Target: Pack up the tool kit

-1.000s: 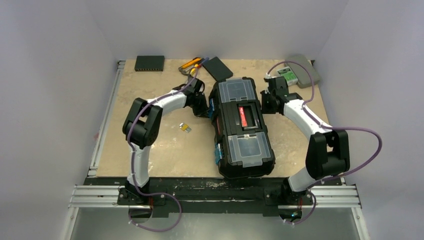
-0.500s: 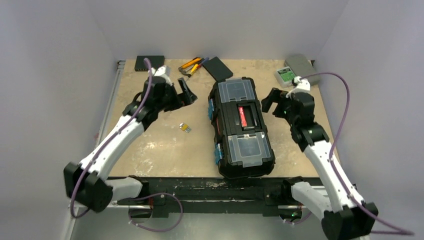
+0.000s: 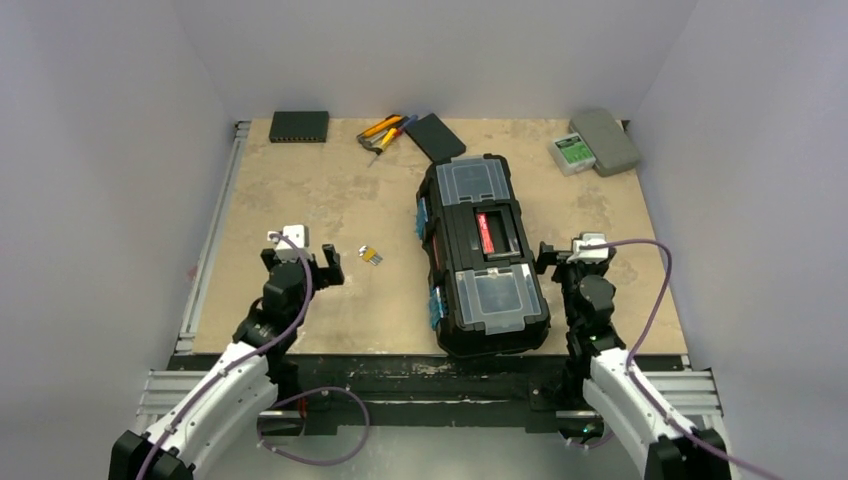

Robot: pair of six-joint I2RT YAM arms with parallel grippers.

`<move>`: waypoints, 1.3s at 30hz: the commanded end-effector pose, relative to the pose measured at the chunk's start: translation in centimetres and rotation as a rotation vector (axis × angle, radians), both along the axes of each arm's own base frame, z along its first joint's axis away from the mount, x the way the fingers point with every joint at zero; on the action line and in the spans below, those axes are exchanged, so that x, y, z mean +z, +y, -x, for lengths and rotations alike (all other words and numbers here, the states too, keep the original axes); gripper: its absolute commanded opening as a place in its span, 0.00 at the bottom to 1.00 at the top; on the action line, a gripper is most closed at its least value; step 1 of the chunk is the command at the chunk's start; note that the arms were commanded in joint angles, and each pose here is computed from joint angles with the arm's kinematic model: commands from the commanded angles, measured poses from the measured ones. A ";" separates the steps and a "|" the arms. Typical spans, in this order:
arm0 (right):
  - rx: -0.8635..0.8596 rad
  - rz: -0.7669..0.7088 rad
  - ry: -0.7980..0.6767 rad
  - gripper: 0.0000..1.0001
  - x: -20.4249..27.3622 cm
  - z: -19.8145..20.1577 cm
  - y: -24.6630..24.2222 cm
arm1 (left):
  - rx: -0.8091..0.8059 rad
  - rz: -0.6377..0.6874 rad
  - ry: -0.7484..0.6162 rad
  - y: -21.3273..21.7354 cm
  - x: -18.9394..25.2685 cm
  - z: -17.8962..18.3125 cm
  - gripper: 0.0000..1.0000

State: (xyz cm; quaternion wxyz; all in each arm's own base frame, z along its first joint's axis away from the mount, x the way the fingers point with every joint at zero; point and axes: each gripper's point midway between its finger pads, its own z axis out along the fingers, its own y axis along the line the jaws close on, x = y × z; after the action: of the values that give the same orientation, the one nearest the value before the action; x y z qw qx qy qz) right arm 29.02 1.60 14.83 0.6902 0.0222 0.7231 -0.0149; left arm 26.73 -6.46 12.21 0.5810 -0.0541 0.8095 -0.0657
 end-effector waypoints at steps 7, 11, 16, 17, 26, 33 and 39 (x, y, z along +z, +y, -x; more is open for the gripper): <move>-0.179 -0.011 -0.154 0.99 0.5 -3.7 -2.4 | 0.229 -0.305 -0.402 5.7 4.8 -2.7 0.99; -0.174 -0.030 -0.173 0.98 -0.4 -5.3 -2.1 | 0.244 -0.271 -0.378 6.2 2.8 -4.6 0.99; -0.151 -0.017 -0.147 0.97 -1.9 -6.9 -1.9 | 0.222 -0.288 -0.397 7.1 2.7 -6.2 0.97; -0.138 -0.016 -0.100 0.97 -2.6 -7.2 -1.7 | 0.199 -0.290 -0.384 7.0 2.5 -6.9 0.95; -0.107 0.005 -0.056 0.90 -2.9 -8.7 -1.5 | 0.118 -0.258 -0.219 7.1 -0.2 -10.6 0.97; -0.106 0.028 -0.012 0.99 -3.4 -9.2 -1.4 | 0.259 -0.225 -0.199 9.3 -0.2 -10.6 1.00; -0.113 0.001 -0.009 0.99 -3.4 -9.3 -1.5 | 0.260 -0.225 -0.206 9.3 0.0 -10.7 1.00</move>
State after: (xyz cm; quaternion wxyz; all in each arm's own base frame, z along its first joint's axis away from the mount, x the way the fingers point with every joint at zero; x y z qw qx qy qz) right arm 37.70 0.33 10.08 0.6795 0.0507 0.7298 -0.0562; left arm 36.88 2.48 10.66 0.6493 -0.0652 0.7511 0.1002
